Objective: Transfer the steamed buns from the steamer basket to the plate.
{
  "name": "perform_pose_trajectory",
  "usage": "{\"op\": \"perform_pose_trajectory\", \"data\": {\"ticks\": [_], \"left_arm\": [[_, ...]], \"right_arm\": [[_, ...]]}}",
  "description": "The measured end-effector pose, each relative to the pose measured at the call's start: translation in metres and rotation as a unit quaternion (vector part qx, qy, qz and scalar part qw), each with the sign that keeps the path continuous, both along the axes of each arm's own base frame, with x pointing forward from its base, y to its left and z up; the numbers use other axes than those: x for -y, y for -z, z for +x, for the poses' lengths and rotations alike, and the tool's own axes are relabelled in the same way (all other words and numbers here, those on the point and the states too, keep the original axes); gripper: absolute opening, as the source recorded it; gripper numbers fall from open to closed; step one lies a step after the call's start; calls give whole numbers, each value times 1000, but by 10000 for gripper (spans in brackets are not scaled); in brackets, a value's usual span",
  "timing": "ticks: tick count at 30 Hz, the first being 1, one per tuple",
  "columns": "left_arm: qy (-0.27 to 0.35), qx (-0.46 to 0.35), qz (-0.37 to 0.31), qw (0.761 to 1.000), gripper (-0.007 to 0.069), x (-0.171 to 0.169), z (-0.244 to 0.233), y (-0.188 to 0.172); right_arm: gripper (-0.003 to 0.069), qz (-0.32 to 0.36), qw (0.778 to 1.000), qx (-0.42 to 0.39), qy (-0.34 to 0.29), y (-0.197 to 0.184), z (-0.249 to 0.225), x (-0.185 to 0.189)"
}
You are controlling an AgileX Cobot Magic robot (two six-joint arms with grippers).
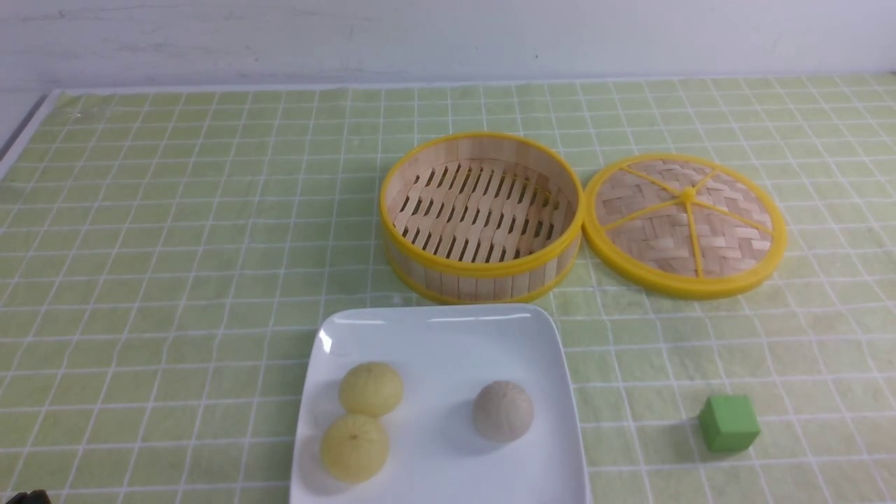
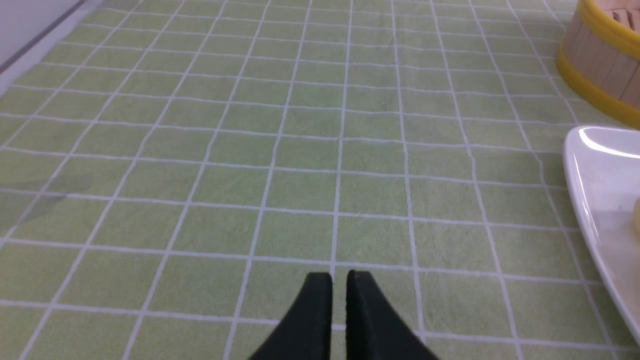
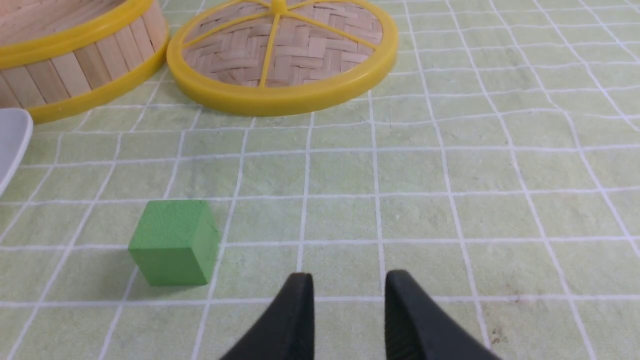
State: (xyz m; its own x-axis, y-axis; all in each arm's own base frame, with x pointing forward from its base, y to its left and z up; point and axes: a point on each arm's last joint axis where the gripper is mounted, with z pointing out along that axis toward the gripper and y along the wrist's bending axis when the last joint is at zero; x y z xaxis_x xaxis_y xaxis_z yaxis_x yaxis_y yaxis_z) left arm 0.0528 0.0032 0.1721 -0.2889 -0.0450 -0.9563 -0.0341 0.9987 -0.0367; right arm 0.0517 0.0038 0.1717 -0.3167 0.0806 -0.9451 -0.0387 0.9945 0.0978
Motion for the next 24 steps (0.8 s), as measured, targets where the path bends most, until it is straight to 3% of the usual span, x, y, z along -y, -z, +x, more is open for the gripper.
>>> {"op": "perform_pose_trajectory", "data": {"ticks": [24], "left_arm": [[0,0,0,1000,99,0,0,0]], "right_arm": [[237,0,1000,0,0,0,0,0]]}}
